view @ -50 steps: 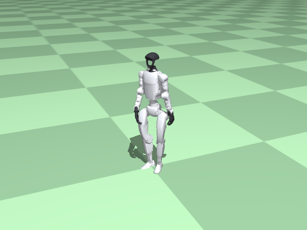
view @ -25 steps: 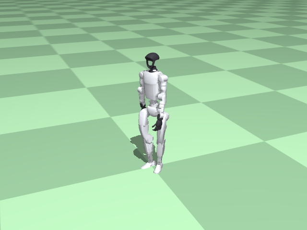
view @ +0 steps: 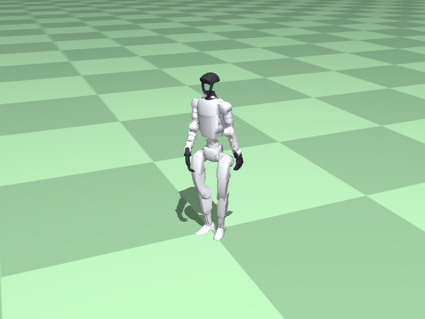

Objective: In place motions

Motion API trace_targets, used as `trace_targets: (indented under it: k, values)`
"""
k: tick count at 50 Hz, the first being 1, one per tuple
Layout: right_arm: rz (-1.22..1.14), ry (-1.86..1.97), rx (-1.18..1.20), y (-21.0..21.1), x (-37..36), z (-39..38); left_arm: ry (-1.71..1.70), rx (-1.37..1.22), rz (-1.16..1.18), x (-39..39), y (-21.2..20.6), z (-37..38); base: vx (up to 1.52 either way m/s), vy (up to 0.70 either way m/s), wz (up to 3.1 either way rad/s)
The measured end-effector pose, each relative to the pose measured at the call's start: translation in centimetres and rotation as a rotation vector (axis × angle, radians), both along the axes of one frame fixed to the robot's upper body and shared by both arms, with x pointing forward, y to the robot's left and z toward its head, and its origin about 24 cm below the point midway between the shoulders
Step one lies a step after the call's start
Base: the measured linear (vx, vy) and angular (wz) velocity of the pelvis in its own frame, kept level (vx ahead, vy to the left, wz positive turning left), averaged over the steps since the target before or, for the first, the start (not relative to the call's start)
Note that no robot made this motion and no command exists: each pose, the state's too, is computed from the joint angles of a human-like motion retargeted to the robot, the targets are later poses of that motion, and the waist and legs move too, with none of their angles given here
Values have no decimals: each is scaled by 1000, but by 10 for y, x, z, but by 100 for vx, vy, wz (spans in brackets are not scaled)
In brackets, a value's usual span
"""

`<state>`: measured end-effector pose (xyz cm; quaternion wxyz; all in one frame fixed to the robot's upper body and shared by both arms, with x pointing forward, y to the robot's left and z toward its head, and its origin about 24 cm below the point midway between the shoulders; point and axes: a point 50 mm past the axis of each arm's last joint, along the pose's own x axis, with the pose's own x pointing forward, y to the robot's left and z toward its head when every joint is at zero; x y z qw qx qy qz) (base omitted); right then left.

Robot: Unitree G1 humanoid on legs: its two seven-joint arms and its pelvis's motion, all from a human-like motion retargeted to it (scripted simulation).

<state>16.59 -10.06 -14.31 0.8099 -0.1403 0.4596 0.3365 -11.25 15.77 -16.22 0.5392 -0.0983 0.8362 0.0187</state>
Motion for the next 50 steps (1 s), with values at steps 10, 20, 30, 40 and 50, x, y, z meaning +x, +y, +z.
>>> trace_targets:
  k: [10, 20, 30, 40, 50]
  values:
    - [-93, 327, -222, -57, -84, -31, -376, 70, -19, 131, -2, -19, -2, 1, -3]
    - [-394, 720, -433, -118, -202, -27, -715, 19, -116, 236, 1, -4, -8, 7, -2]
    - [-491, 800, -487, -125, -230, -21, -672, 32, -215, 216, 8, -9, -7, 9, 6]
    - [-254, 494, -324, -81, -124, -35, -246, 19, -30, 79, -2, -17, -1, 1, 2]
    - [-77, 101, -77, -15, -9, -8, -8, -6, 117, -14, -5, 3, 0, 0, 0]
